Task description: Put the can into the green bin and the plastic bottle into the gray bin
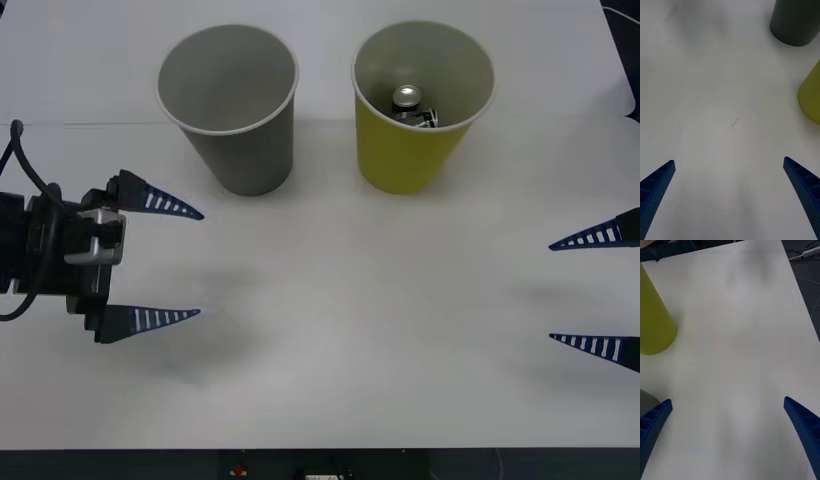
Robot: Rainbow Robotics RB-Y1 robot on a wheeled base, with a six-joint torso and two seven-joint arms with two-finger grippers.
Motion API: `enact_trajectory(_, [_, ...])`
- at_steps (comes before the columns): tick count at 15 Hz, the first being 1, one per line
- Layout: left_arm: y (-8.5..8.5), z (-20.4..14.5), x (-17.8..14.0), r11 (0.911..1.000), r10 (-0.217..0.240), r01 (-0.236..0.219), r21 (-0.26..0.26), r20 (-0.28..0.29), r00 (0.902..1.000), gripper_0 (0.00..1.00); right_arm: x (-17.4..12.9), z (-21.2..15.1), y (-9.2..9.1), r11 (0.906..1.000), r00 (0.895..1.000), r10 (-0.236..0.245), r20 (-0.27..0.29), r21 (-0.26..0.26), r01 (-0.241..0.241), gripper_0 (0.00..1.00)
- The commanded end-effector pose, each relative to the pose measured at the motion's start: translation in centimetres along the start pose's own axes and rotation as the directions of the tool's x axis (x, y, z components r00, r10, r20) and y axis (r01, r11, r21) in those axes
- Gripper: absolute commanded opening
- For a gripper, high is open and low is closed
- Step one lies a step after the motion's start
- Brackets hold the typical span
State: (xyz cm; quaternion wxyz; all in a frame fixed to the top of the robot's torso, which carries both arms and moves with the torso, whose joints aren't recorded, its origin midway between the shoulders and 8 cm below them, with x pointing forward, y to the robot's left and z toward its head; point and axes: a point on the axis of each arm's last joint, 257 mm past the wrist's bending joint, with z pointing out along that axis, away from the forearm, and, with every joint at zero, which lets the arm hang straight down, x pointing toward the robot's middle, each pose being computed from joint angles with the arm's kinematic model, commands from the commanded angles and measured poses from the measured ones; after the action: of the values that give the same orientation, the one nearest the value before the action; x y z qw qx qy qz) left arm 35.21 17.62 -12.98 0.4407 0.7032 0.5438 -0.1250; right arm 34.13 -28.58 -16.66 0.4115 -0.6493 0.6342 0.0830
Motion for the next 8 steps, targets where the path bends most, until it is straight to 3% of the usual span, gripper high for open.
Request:
enact_trajectory(1, [-0.85, -1.07, 0.82, 0.9993, -0.035, 0.035, 0.008, -0.011, 0.9993, 1.00, 0.00, 0.00, 0.00, 1.0000, 1.000, 0.000, 0.000, 0.000, 0.000, 1.00])
enact_trajectory(4, [-1.56, -1.59, 1.58, 0.9969, -0.079, 0.079, 0.005, -0.018, 0.9967, 1.00, 0.00, 0.00, 0.00, 1.0000, 1.000, 0.000, 0.000, 0.000, 0.000, 1.00])
enact_trajectory(8, [-1.79, -1.59, 1.76, 0.9950, -0.099, 0.099, 0.005, -0.018, 0.9949, 1.00, 0.00, 0.00, 0.00, 1.0000, 1.000, 0.000, 0.000, 0.000, 0.000, 1.00])
